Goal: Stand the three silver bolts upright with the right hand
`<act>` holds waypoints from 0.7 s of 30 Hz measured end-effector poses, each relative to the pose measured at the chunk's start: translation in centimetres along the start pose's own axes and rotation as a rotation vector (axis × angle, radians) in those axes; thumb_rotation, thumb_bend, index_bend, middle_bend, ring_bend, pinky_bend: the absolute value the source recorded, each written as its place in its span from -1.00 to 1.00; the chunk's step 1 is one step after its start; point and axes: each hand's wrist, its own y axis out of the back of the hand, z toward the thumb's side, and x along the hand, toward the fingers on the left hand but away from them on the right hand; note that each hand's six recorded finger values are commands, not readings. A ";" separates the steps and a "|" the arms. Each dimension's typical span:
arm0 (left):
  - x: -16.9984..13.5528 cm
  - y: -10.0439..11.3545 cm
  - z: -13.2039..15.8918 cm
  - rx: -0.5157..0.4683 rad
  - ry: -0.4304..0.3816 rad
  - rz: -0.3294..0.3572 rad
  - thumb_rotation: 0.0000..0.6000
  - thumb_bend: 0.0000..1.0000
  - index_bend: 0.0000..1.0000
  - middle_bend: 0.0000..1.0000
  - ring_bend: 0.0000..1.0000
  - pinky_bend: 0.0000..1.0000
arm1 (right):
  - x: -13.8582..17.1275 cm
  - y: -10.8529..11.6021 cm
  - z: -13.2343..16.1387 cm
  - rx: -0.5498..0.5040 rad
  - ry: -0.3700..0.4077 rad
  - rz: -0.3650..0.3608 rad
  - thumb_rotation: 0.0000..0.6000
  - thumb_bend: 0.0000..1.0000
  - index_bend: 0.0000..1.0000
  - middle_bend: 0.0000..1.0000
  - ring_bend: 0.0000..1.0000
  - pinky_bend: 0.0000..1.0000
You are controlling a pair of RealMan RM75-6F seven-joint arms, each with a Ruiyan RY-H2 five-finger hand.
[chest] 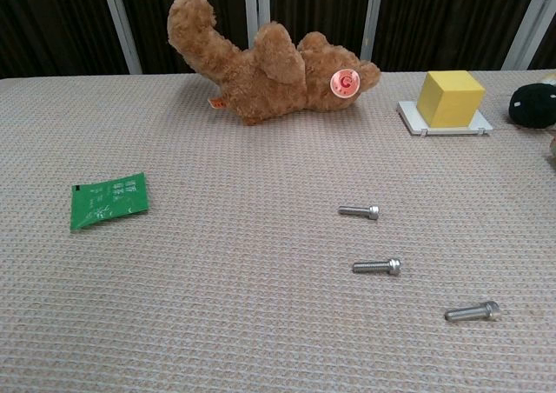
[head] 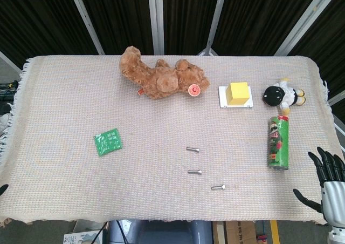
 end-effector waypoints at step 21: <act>-1.2 2.1 -0.7 -0.026 0.021 0.078 1.00 -0.85 -0.86 -0.91 -1.00 -0.85 | 0.2 -0.4 0.2 -0.062 -0.014 0.015 1.00 -0.73 -0.52 -1.00 -1.00 -0.93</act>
